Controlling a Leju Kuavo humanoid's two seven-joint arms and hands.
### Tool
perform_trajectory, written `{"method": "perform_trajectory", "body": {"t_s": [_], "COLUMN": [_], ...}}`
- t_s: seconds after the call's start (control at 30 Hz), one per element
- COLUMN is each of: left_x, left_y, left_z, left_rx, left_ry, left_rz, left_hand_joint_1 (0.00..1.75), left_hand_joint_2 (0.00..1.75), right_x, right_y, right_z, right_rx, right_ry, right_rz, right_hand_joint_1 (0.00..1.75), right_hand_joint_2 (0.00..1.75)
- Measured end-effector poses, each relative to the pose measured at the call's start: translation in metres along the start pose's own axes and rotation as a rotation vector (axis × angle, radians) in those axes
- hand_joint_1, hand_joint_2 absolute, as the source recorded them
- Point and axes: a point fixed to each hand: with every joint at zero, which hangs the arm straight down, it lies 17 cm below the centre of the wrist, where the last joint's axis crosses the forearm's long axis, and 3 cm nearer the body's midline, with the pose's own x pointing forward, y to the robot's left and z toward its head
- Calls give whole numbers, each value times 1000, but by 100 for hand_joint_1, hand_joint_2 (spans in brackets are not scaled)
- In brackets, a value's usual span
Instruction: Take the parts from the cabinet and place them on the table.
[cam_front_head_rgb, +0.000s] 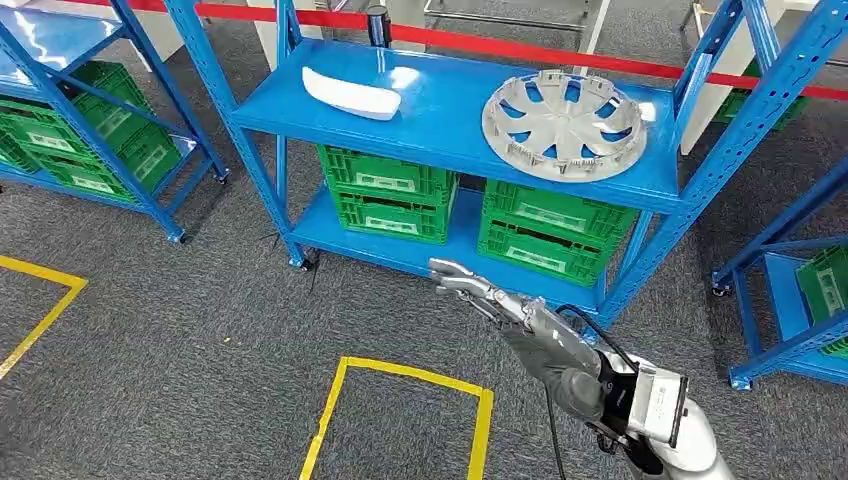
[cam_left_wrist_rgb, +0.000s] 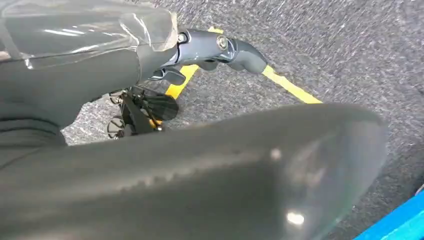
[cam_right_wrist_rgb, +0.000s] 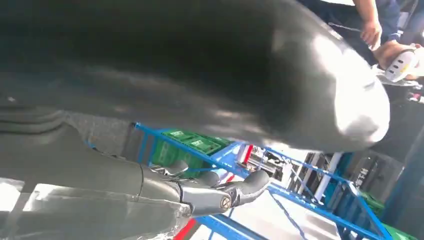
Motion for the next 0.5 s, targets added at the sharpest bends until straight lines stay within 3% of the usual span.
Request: {"method": "perform_trajectory", "body": {"t_s": [0.17, 0.5], "left_x": [1, 4], "left_y": [1, 4], "left_z": [0, 2], "left_rx": [2, 13], "left_ry": [-6, -32], "left_rz": [8, 39], "left_hand_joint_1": [0, 0], "left_hand_joint_2": [0, 0], "right_x": [-9, -49], "right_y": [-2, -26], "right_z": [0, 14], "right_rx": [-14, -177], "right_ry": [37, 228], "right_rz": [15, 136], "right_hand_joint_1": [0, 0], "right_hand_joint_2": [0, 0]}}
